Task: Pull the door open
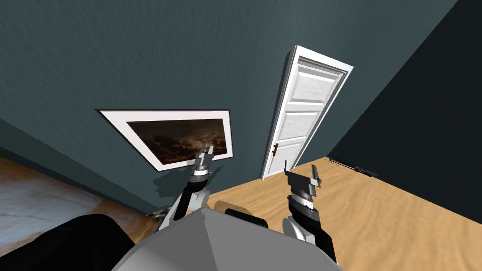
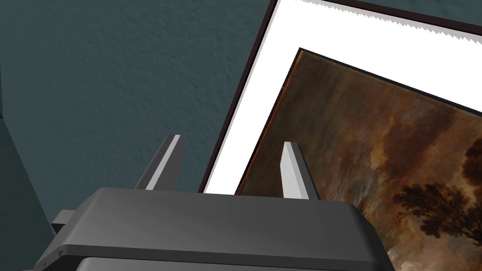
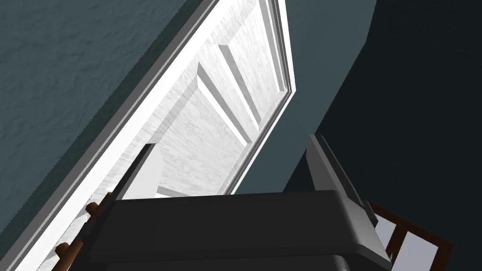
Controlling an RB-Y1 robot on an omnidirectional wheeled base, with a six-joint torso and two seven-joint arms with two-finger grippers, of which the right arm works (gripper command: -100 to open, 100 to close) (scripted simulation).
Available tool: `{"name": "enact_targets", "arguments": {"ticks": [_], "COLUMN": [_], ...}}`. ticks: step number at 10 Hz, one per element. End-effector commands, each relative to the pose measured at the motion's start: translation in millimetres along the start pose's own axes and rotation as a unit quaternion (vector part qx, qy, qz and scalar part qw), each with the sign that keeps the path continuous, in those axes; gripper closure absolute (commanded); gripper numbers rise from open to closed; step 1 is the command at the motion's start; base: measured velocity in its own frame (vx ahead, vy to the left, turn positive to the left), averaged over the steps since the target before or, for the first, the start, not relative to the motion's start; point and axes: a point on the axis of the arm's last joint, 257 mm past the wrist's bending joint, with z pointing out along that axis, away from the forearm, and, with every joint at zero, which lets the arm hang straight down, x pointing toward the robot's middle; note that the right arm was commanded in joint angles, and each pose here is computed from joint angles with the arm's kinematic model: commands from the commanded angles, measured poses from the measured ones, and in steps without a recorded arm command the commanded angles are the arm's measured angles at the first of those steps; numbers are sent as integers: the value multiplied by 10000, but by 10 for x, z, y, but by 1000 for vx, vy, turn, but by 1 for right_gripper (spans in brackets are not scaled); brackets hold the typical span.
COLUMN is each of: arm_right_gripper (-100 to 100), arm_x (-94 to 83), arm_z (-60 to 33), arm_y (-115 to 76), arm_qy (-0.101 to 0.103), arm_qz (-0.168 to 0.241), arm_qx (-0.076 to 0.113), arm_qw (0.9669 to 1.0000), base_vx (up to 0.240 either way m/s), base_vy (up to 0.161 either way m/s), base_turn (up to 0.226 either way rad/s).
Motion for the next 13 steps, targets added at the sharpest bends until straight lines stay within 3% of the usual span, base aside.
{"name": "enact_targets", "arguments": {"ticks": [1, 7, 13], "arm_right_gripper": [-100, -100, -100], "arm_x": [-54, -320, -576], "arm_z": [-66, -337, -632], "arm_y": [-111, -449, -730], "arm_qy": [-101, -529, -983], "arm_qz": [285, 1187, 1884], "arm_qx": [69, 294, 456], "arm_qw": [9995, 9911, 9761], "base_vx": [100, 76, 38], "base_vy": [-152, -130, -121], "base_turn": [255, 207, 183]}}
